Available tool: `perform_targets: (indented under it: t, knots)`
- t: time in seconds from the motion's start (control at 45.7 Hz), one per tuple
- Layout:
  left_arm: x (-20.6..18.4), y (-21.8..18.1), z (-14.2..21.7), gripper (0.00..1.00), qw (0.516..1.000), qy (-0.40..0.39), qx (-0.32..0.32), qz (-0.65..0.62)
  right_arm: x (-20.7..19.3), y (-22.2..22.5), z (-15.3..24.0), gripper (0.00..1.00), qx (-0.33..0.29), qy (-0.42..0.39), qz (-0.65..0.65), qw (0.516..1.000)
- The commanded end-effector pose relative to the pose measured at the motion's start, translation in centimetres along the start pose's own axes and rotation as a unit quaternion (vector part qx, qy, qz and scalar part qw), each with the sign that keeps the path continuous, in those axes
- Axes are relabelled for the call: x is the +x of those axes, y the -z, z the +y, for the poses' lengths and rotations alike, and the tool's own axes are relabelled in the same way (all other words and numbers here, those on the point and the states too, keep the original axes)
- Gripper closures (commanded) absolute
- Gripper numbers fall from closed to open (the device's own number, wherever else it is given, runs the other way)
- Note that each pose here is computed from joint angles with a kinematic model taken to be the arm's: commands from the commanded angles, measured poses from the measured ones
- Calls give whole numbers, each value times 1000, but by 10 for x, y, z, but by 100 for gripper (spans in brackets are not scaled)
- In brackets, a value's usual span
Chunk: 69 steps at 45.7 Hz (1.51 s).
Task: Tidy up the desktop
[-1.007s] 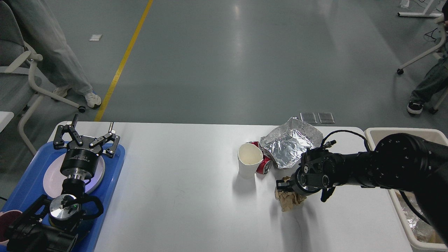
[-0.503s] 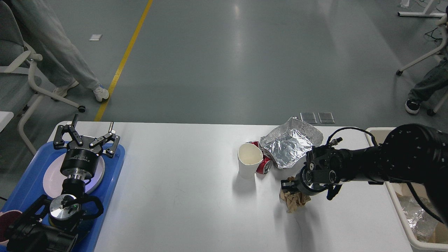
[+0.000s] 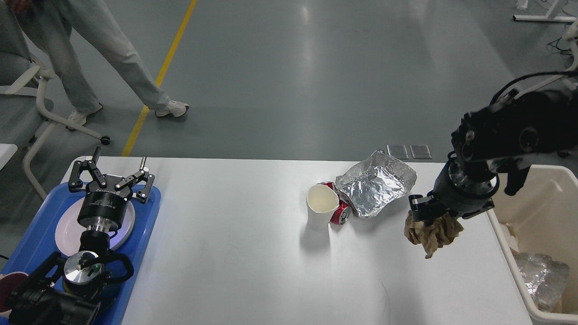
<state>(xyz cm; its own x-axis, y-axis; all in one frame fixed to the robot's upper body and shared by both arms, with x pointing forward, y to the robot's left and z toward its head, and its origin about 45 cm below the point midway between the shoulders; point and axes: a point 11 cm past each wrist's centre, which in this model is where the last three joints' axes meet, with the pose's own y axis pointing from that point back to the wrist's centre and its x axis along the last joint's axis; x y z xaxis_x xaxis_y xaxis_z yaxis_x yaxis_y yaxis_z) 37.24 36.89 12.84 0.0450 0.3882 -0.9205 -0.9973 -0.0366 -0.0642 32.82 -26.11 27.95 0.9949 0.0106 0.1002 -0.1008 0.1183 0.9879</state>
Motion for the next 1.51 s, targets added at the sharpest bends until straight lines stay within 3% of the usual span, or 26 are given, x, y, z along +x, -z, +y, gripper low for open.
perform_targets:
  t: [0.0,0.153,0.35,0.525,0.722,0.963,1.094,1.269,1.488]
  knots:
    - [0,0,0,4,1000,0,0,0,-7,-10,47,100,11,13,-22,1000]
    - [0,0,0,4,1000,-1,0,0,-11,-22,71,100,47,6,-55,997]
    - [0,0,0,4,1000,0,0,0,-9,-51,78,100,29,-9,-88,996]
    - [0,0,0,4,1000,0,0,0,6,-122,74,100,-7,-95,-163,982]
    - [0,0,0,4,1000,-1,0,0,-6,-253,10,100,-78,-110,-244,960]
    - [0,0,0,4,1000,-1,0,0,-34,-334,-68,100,-123,-130,-309,934]
    - [0,0,0,4,1000,-1,0,0,-57,-346,-123,100,-141,-144,-320,926]
    - [0,0,0,4,1000,-1,0,0,-87,-329,-204,100,-167,-175,-294,925]
    - [0,0,0,4,1000,0,0,0,-124,-295,-263,100,-188,-199,-264,925]
